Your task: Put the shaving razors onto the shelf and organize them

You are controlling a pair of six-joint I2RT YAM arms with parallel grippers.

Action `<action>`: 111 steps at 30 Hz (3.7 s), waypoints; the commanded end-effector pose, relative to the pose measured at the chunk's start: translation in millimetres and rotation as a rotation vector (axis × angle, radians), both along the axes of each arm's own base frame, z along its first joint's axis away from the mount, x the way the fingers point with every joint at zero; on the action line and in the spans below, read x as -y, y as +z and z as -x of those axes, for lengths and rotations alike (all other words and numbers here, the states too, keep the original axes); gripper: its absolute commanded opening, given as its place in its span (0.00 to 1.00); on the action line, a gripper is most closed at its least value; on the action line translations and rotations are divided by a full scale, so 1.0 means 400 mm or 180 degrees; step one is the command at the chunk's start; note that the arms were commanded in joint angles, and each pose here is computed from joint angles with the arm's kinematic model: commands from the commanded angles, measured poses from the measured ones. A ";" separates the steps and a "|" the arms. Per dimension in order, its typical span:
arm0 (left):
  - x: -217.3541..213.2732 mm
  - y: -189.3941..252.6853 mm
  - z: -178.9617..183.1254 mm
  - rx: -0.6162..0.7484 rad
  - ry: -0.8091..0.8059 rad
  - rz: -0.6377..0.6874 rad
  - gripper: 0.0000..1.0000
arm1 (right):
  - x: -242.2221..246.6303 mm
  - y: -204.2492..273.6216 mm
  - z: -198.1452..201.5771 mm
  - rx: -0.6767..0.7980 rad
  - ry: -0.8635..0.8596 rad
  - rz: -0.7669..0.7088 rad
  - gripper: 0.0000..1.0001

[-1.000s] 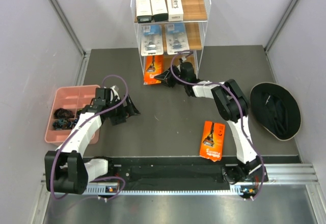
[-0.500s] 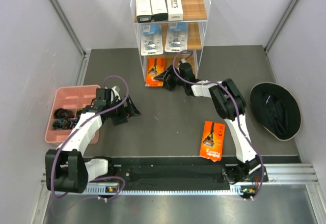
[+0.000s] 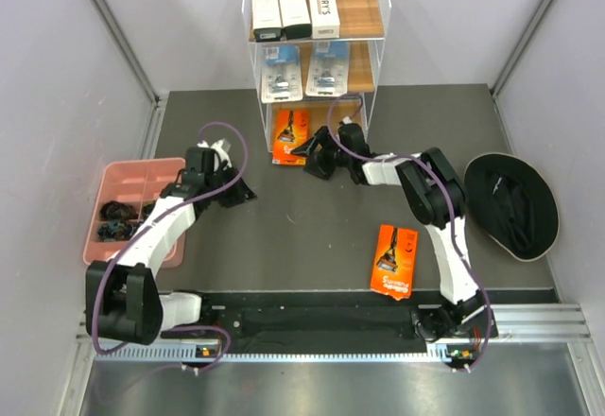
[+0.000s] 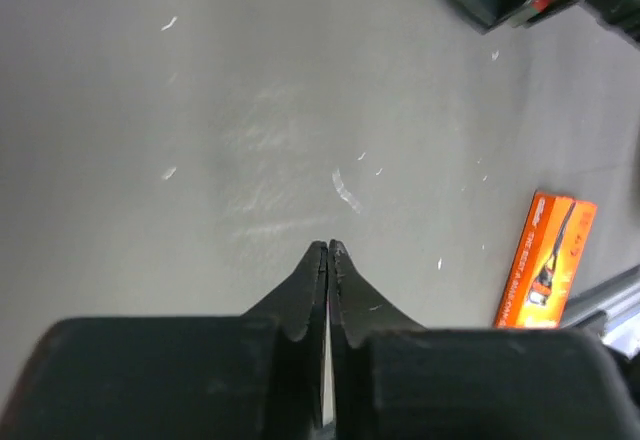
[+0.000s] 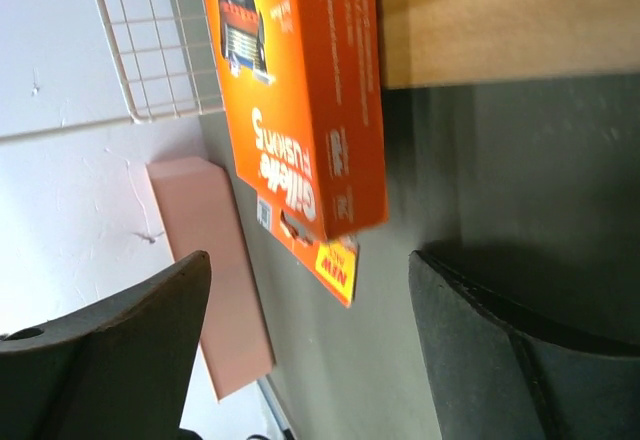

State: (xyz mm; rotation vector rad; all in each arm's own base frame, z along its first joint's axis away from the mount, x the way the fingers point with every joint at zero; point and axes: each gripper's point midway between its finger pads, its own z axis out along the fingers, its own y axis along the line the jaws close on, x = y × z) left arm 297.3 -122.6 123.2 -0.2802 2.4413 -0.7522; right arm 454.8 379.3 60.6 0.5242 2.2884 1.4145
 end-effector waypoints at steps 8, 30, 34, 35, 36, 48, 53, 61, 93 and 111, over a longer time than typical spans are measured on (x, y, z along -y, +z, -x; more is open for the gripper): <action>0.181 -0.004 -0.131 0.0876 -0.0427 -0.0601 0.00 | 0.075 0.065 0.076 0.0079 -0.0028 0.0027 0.80; 0.241 -0.223 -0.395 0.0810 0.0005 -0.1371 0.00 | 0.303 0.204 0.370 0.0410 -0.0081 0.0528 0.84; 0.253 -0.229 -0.431 0.0891 0.0077 -0.1348 0.00 | 0.334 0.226 0.400 0.0472 -0.0120 0.0639 0.85; 0.255 -0.232 -0.437 0.0887 0.0087 -0.1353 0.00 | 0.342 0.226 0.406 0.0495 -0.0128 0.0689 0.86; 0.262 -0.234 -0.449 0.0891 0.0099 -0.1339 0.00 | 0.351 0.233 0.418 0.0496 -0.0136 0.0714 0.86; 0.292 -0.221 -0.487 0.0891 0.0076 -0.1260 0.00 | 0.404 0.230 0.480 0.0480 -0.0195 0.0876 0.89; 0.311 -0.199 -0.444 0.0888 -0.0048 -0.1079 0.00 | 0.417 0.245 0.491 0.0510 -0.0220 0.0931 0.89; 0.356 -0.161 -0.281 0.0812 -0.0290 -0.0835 0.21 | 0.458 0.275 0.507 0.0582 -0.0271 0.1185 0.92; 0.358 0.060 0.075 0.0673 -0.0870 0.0534 0.98 | 0.690 0.087 0.712 -0.0482 -0.0812 0.2236 0.99; 0.473 0.005 0.162 0.0288 -0.1327 0.0885 0.94 | 0.668 -0.095 0.743 -0.0820 -0.0561 0.2262 0.99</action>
